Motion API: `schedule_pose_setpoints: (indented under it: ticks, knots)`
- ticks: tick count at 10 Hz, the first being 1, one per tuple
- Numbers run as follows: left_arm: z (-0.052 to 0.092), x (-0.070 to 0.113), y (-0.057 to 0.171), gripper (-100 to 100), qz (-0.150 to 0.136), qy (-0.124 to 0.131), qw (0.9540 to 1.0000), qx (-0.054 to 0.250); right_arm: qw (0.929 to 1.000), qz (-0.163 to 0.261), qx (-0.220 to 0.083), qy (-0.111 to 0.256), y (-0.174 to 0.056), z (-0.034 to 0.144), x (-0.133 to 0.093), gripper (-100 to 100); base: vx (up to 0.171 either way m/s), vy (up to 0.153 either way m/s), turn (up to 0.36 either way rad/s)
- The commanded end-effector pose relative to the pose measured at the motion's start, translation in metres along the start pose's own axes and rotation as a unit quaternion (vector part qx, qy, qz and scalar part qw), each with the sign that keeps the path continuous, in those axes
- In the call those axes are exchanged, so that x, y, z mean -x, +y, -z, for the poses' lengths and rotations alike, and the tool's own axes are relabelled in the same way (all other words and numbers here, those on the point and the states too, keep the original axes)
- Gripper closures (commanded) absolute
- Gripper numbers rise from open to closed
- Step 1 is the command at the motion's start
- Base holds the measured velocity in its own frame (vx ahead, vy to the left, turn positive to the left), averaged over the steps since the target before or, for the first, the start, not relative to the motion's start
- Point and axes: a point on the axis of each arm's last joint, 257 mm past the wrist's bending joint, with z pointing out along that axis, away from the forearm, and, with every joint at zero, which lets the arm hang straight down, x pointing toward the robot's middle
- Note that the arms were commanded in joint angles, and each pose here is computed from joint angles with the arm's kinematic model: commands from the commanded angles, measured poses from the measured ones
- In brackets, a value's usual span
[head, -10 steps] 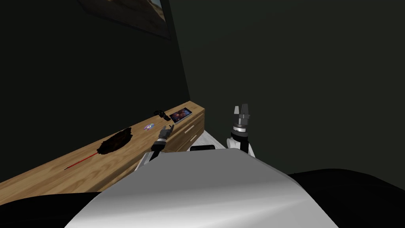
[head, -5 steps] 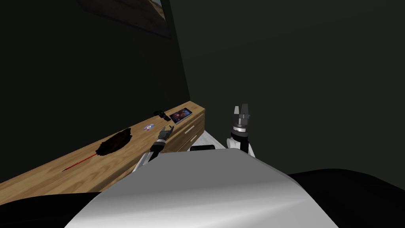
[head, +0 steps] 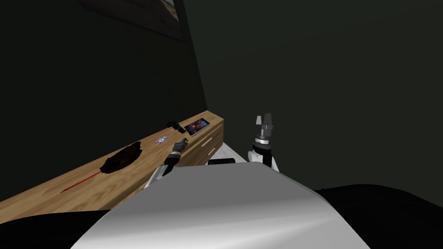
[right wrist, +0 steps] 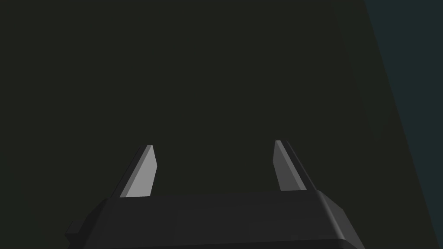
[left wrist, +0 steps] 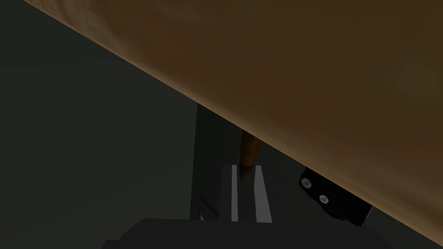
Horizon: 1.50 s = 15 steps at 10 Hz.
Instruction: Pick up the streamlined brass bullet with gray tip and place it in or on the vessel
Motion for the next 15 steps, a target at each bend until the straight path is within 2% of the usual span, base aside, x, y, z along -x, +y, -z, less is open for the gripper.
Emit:
schedule_pose_setpoints:
  ticks: [1, 2, 3, 4, 5, 6, 15]
  knots:
    - [0.0, 0.0, 0.0, 100, 0.0, 0.0, 1.0, 0.0, 1.0, 0.0, 0.0, 0.0, 0.0, 0.0, 0.0, 0, 0.0, 0.0, 0.0]
    - [0.0, 0.0, 0.0, 100, 0.0, 0.0, 1.0, 0.0, 1.0, 0.0, 0.0, 0.0, 0.0, 0.0, 0.0, 0, 0.0, 0.0, 0.0]
    - [0.0, 0.0, 0.0, 0, 0.0, 0.0, 1.0, 0.0, 1.0, 0.0, 0.0, 0.0, 0.0, 0.0, 0.0, 0, 0.0, 0.0, 0.0]
    - [0.0, 0.0, 0.0, 100, 0.0, 0.0, 1.0, 0.0, 1.0, 0.0, 0.0, 0.0, 0.0, 0.0, 0.0, 0, 0.0, 0.0, 0.0]
    - [0.0, 0.0, 0.0, 0, 0.0, 0.0, 1.0, 0.0, 1.0, 0.0, 0.0, 0.0, 0.0, 0.0, 0.0, 0, 0.0, 0.0, 0.0]
    - [0.0, 0.006, 0.005, 100, 0.009, -0.004, 1.0, -0.002, 1.0, 0.0, 0.0, 0.0, 0.0, 0.0, 0.0, 0, -0.129, 0.054, -0.109]
    - [0.001, 0.036, 0.034, 100, 0.048, -0.018, 0.9987, -0.007, 1.0, 0.0, 0.0, 0.0, 0.0, 0.0, 0.0, 0, -0.194, 0.111, -0.13]
